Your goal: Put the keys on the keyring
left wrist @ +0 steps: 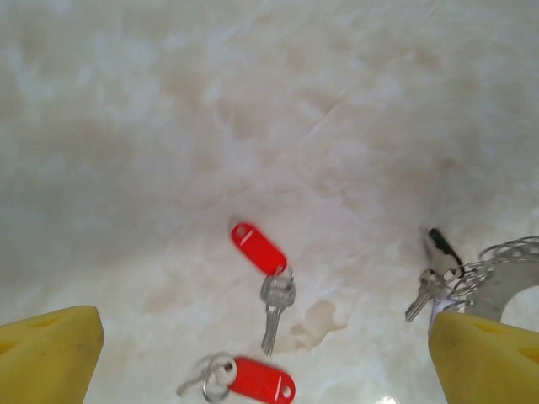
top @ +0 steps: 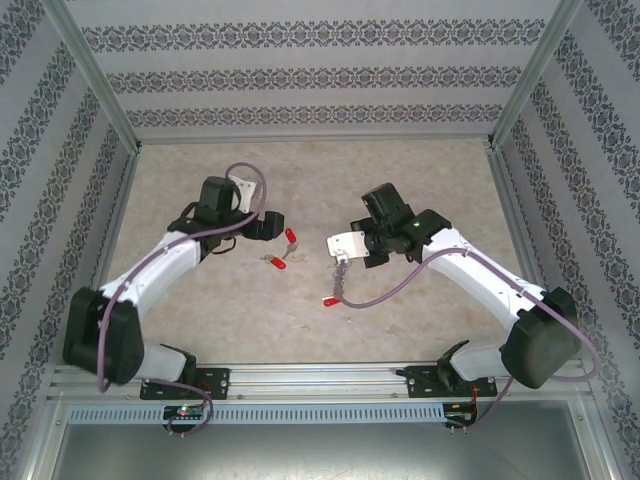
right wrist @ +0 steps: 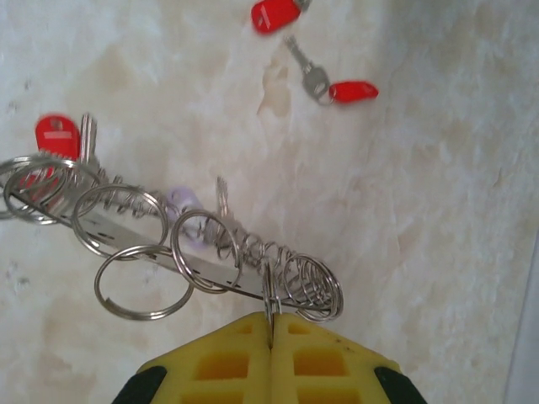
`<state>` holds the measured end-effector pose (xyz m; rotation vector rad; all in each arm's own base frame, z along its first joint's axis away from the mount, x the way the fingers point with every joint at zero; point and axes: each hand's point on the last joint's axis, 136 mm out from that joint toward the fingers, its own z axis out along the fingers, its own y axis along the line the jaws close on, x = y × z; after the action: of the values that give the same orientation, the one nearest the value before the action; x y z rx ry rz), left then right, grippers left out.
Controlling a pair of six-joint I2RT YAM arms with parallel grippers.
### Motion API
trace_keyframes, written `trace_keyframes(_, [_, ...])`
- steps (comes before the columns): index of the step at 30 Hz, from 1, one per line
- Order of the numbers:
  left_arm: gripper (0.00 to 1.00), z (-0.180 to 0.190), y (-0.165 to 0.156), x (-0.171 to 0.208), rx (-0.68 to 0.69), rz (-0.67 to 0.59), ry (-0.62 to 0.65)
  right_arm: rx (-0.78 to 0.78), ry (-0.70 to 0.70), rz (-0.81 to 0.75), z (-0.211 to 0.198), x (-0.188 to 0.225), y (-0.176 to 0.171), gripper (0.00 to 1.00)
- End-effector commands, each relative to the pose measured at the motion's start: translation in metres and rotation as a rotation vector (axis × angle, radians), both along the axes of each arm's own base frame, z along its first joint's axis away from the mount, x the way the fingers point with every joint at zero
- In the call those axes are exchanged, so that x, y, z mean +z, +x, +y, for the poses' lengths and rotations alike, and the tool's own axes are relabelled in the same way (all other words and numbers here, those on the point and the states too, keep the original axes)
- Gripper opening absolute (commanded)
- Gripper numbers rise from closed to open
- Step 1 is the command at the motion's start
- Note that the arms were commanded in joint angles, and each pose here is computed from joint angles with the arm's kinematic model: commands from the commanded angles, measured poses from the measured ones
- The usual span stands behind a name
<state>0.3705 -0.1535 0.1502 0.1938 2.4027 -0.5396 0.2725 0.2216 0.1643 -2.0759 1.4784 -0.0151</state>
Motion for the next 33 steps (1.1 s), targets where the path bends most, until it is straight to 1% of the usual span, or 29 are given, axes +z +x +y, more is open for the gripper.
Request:
trace_keyframes(1, [0.91,0.012,-0.033,-0.049,0.161,0.352,-0.011,0.025,-0.068,-0.033,-0.007,0.000,0.008,0.00])
trace_keyframes(3, [0.84,0.010,-0.039,-0.059,0.158,0.414,-0.010,0.007,-0.025,-0.013,-0.003,0.001,0.011,0.00])
trace_keyframes(6, [0.79,0.022,-0.046,-0.074,0.193,0.515,0.083,-0.031,0.085,0.055,0.002,0.005,0.013,0.00])
trace_keyframes(9, [0.75,0.024,-0.050,-0.081,0.215,0.607,0.115,-0.041,0.086,0.081,0.000,0.000,0.014,0.00])
trace_keyframes(11, [0.71,0.023,-0.052,-0.085,0.246,0.665,0.111,-0.040,0.089,0.091,0.000,-0.001,0.014,0.00])
trace_keyframes(12, [0.67,0.021,-0.052,-0.085,0.254,0.677,0.100,-0.043,0.093,0.094,0.001,-0.001,0.015,0.00])
trace_keyframes(14, [0.52,0.012,-0.051,-0.084,0.228,0.683,0.070,-0.047,0.104,0.099,0.002,0.000,0.015,0.00])
trace_keyframes(16, [0.46,0.004,-0.050,-0.086,0.138,0.672,0.066,-0.050,0.113,0.104,0.003,0.001,0.016,0.00])
trace_keyframes(18, [0.46,0.010,-0.050,-0.095,0.120,0.678,0.120,-0.052,0.120,0.109,0.004,0.002,0.016,0.00])
trace_keyframes(21, [0.47,0.014,-0.053,-0.112,0.081,0.714,0.159,-0.056,0.122,0.117,0.004,0.003,0.017,0.00])
trace_keyframes(23, [0.50,0.011,-0.054,-0.122,0.067,0.747,0.157,-0.058,0.128,0.117,0.003,0.005,0.017,0.00])
trace_keyframes(25, [0.49,0.004,-0.053,-0.128,0.048,0.762,0.123,-0.059,0.133,0.117,0.003,0.006,0.018,0.00])
trace_keyframes(27, [0.42,-0.008,-0.050,-0.127,0.025,0.760,0.055,-0.060,0.135,0.116,0.002,0.006,0.018,0.00])
trace_keyframes(29, [0.36,-0.014,-0.047,-0.125,0.017,0.753,0.025,-0.061,0.136,0.115,0.002,0.007,0.017,0.00])
trace_keyframes(31, [0.28,-0.016,-0.046,-0.123,0.007,0.747,0.016,-0.067,0.140,0.114,0.001,0.007,0.017,0.00])
trace_keyframes(33, [0.15,-0.018,-0.046,-0.121,-0.019,0.740,0.008,-0.069,0.146,0.115,0.001,0.007,0.016,0.00])
